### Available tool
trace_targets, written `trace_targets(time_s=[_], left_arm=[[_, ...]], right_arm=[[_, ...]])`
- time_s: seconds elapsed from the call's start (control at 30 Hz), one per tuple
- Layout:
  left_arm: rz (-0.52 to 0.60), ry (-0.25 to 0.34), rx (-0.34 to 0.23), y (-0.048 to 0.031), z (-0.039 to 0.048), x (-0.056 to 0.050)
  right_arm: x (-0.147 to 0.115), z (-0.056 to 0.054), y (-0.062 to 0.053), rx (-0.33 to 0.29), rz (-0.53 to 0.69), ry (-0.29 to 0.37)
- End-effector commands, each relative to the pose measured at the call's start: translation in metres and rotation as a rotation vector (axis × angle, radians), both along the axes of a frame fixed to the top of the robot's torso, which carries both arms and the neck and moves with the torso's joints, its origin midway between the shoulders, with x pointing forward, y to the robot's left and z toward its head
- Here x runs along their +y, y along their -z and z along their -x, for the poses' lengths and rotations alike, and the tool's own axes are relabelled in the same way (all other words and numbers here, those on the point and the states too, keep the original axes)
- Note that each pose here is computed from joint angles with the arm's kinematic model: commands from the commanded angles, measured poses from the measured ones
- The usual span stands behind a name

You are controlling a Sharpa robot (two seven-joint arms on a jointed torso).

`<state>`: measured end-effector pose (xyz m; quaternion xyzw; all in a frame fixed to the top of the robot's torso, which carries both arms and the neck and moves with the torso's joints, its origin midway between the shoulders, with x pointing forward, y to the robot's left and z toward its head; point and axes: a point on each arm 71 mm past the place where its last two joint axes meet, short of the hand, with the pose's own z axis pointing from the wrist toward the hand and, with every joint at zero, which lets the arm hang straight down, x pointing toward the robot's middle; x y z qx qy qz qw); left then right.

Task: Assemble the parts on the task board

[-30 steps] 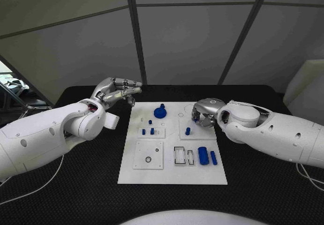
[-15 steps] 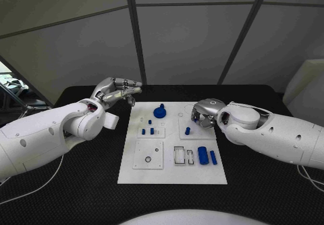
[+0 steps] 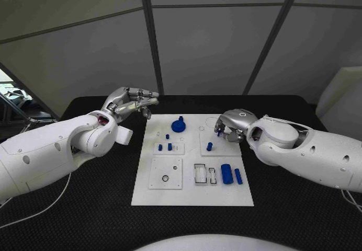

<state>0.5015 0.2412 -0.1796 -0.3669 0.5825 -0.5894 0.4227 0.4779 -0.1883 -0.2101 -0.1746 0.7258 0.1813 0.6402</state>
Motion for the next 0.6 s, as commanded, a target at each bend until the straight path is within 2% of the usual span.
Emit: trace_targets(time_s=[0.03,0.3,0.43,0.6], left_arm=[[0.015,0.011,-0.012,-0.0021,-0.0001,-0.001],[0.015,0.012,-0.011,-0.0017,-0.0005,-0.002],[0.017,0.016,-0.009,-0.0011,-0.0015,-0.004],[0.018,0.020,-0.007,-0.0004,-0.0025,-0.007]], right_arm=[[0.002,0.006,-0.011,-0.050,-0.052,-0.003],[0.026,0.028,-0.029,-0.051,-0.147,-0.076],[0.055,0.045,-0.037,-0.033,-0.205,-0.156],[0.084,0.055,-0.040,-0.009,-0.235,-0.228]])
